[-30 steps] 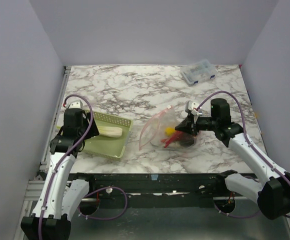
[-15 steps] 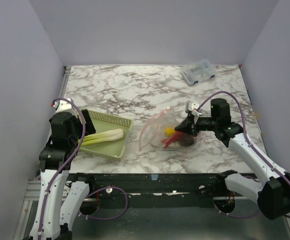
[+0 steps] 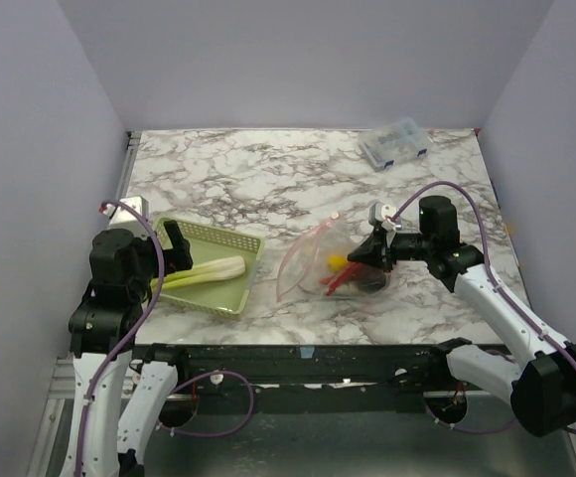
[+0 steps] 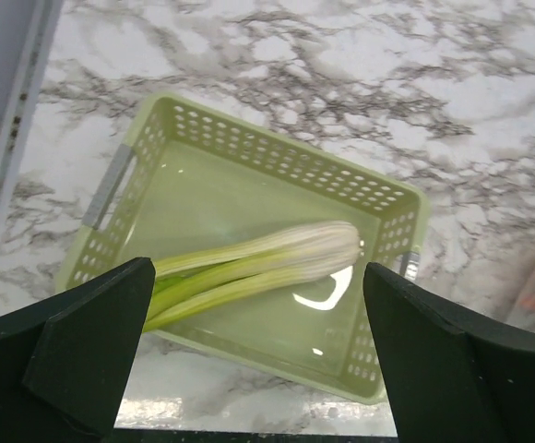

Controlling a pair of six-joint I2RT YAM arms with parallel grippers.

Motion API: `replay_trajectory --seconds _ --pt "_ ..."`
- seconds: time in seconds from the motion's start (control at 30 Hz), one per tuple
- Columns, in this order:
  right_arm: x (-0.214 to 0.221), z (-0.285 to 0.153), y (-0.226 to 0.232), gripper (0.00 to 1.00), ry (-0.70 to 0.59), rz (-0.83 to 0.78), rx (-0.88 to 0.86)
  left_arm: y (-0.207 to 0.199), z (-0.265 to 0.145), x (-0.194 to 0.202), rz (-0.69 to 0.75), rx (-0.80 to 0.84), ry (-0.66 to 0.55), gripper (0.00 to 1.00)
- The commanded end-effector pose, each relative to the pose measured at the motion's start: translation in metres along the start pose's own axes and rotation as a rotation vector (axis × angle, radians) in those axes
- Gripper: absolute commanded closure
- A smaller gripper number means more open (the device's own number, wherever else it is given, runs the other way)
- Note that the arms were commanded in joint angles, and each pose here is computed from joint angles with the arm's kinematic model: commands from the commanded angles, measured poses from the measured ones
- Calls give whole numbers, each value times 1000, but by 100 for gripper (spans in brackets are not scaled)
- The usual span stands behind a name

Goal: Open the zip-top bag and remove the fake food
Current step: Place the fake vegetable in the bin.

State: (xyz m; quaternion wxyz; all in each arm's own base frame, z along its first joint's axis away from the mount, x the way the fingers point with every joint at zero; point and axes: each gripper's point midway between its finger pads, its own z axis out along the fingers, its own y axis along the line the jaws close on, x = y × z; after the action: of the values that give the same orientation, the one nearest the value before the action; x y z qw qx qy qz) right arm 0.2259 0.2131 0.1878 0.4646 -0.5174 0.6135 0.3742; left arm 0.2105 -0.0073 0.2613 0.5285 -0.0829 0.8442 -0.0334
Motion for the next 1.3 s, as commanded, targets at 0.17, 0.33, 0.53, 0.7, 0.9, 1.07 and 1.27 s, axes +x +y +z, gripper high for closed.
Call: replay_trajectory --seconds 0.17,0.33,0.53,0.7,0.9,1.07,1.27 --pt "3 -1 8 100 -11 5 -40 -108 -31 2 -105 643 2 1" --pt "4 -1 10 100 -11 4 -50 -144 -54 2 -186 904 41 2" --pt "6 -1 11 100 -10 5 -61 -170 -64 24 -155 987 96 4" --pt "7 -2 12 100 -12 10 -72 -196 -65 42 -131 1027 172 8" --pt "8 -3 13 100 -13 11 -75 -216 -57 52 -97 998 210 16" --pt "8 -3 13 100 -15 10 -81 -225 -43 64 -30 946 224 33" --pt "8 -3 16 100 -19 11 -92 -236 -30 74 28 898 254 52"
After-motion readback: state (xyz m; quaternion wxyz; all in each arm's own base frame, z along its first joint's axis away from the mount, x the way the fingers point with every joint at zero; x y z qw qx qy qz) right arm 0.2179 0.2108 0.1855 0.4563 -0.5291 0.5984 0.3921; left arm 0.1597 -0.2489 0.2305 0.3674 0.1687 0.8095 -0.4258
